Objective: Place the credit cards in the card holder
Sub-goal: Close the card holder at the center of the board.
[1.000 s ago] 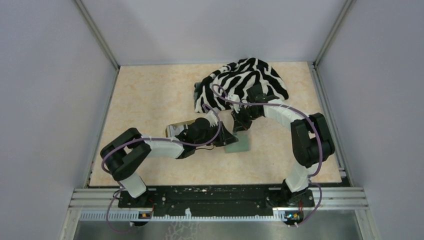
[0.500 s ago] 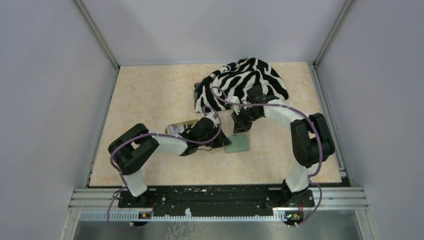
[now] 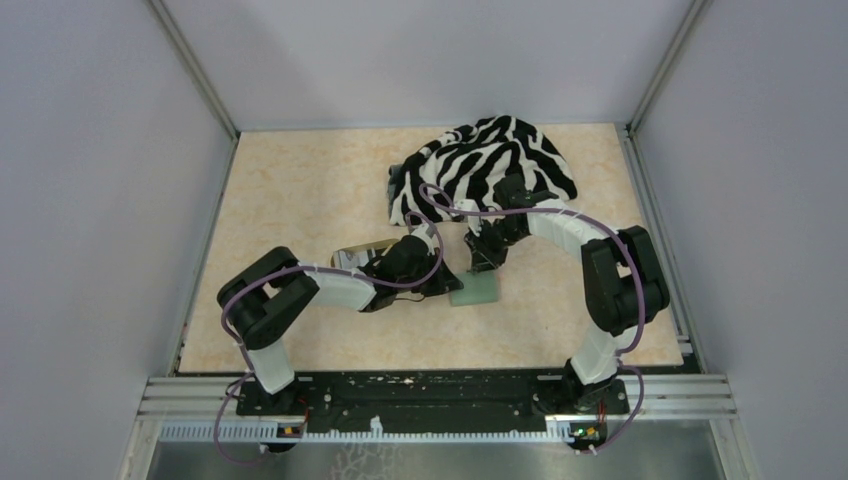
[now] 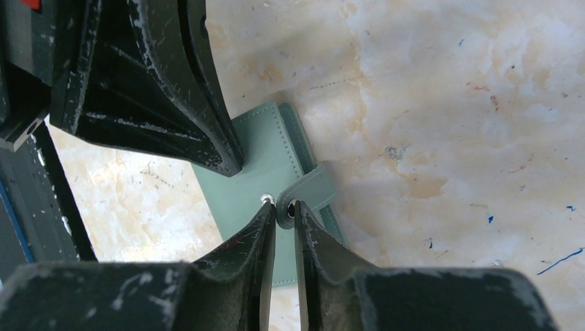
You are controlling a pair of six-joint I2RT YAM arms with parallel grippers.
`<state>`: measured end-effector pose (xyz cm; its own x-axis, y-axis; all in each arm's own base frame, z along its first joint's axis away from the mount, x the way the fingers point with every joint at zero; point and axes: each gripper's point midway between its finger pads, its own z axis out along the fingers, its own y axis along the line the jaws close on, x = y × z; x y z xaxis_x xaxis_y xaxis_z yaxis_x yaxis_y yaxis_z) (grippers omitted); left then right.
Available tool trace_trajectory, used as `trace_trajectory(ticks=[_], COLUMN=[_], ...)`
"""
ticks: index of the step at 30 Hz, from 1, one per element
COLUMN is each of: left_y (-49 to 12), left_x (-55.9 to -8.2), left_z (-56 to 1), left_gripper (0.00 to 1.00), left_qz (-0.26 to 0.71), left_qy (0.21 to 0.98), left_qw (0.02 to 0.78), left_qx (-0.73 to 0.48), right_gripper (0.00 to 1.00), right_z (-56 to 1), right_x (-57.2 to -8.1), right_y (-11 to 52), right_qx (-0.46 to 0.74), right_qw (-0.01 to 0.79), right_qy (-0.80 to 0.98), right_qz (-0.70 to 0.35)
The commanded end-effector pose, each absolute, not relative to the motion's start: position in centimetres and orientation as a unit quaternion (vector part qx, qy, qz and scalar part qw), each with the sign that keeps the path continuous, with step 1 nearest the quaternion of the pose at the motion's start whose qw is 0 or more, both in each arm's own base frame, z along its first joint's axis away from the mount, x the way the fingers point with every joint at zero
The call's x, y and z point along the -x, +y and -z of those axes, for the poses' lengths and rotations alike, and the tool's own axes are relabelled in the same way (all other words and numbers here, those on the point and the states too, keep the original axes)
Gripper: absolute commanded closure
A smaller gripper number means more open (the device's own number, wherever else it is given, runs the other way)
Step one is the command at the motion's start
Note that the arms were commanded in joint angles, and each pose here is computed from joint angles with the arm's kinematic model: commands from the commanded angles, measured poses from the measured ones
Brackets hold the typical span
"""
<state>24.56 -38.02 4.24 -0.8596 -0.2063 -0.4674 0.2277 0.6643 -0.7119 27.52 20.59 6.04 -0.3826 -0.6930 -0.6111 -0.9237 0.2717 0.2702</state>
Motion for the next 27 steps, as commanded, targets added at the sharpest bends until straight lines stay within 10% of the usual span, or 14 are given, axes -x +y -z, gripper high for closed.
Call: trace_trajectory(ticks=[1, 27], left_y=[-37.6, -38.4], left_x=[-24.4, -23.8], left_z=[-2.8, -3.2], left_gripper=[1.00, 1.00], left_qz=[0.393, 0.415], left_qy=[0.884, 0.876], left_qw=[0.252, 0.243], left_qx=[-0.008, -0.031], right_gripper=[0.80, 0.46], right_z=[-7.5, -9.8], right_x=[-27.3, -25.4], right_y=[20.6, 20.7], right_qx=[0.543, 0.746], right_qw=[0.208, 0.302], right_qy=[0.758, 0.527], right_qz=[-0.297, -0.273])
